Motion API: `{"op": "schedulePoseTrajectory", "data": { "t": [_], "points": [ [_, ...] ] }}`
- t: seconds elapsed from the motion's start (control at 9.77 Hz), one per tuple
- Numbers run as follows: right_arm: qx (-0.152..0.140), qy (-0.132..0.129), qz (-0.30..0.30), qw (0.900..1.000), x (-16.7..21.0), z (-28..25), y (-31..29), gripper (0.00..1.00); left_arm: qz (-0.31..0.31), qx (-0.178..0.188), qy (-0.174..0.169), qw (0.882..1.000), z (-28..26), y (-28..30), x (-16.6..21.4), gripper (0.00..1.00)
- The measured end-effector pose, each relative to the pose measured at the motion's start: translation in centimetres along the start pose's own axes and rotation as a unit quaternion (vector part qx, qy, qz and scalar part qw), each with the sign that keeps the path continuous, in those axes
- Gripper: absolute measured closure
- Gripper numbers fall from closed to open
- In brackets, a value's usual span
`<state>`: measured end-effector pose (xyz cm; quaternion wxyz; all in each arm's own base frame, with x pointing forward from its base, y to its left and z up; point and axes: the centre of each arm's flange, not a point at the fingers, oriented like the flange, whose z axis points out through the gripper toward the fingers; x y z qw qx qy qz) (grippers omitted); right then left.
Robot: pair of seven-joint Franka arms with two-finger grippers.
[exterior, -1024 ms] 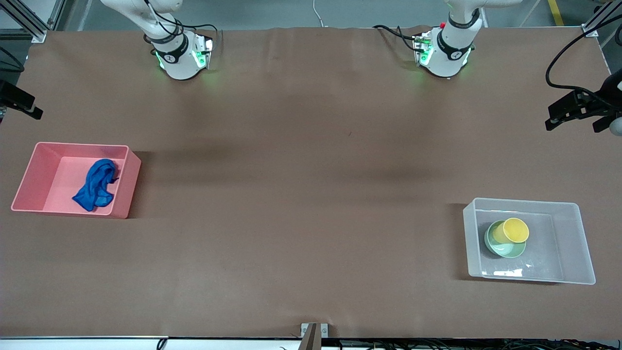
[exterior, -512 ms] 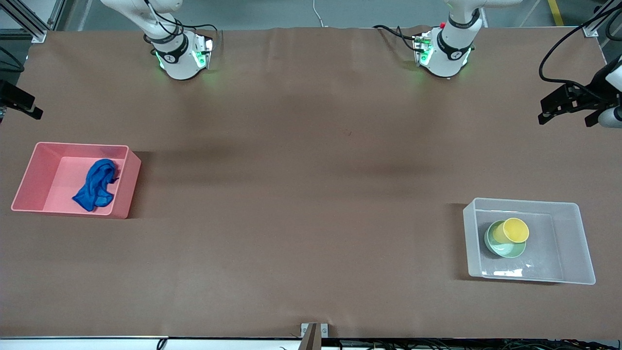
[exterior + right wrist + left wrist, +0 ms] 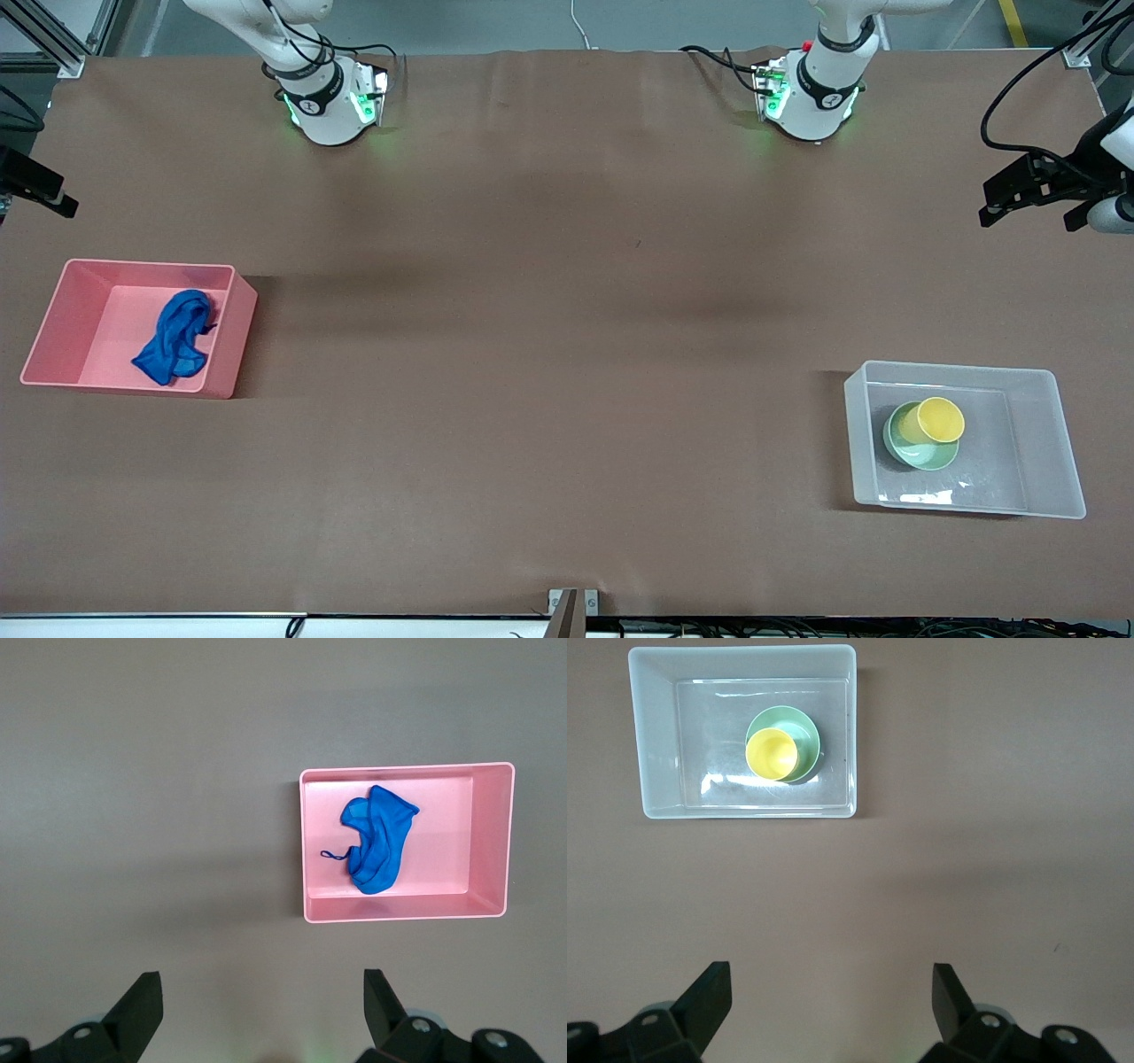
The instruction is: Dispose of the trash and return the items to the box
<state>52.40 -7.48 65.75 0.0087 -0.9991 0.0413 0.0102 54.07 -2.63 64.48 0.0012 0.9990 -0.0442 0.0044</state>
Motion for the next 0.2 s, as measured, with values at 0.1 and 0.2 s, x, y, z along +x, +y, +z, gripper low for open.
{"op": "schedulePoseTrajectory", "data": {
  "t": [0.1,0.2],
  "points": [
    [0.000,0.000,0.000,1.000,0.00,0.01,0.00,0.00,0.005,0.000,0.000,1.000,0.00,0.50,0.02,0.00],
    [0.000,0.000,0.000,1.000,0.00,0.01,0.00,0.00,0.009,0.000,0.000,1.000,0.00,1.03,0.03,0.00]
  ]
}}
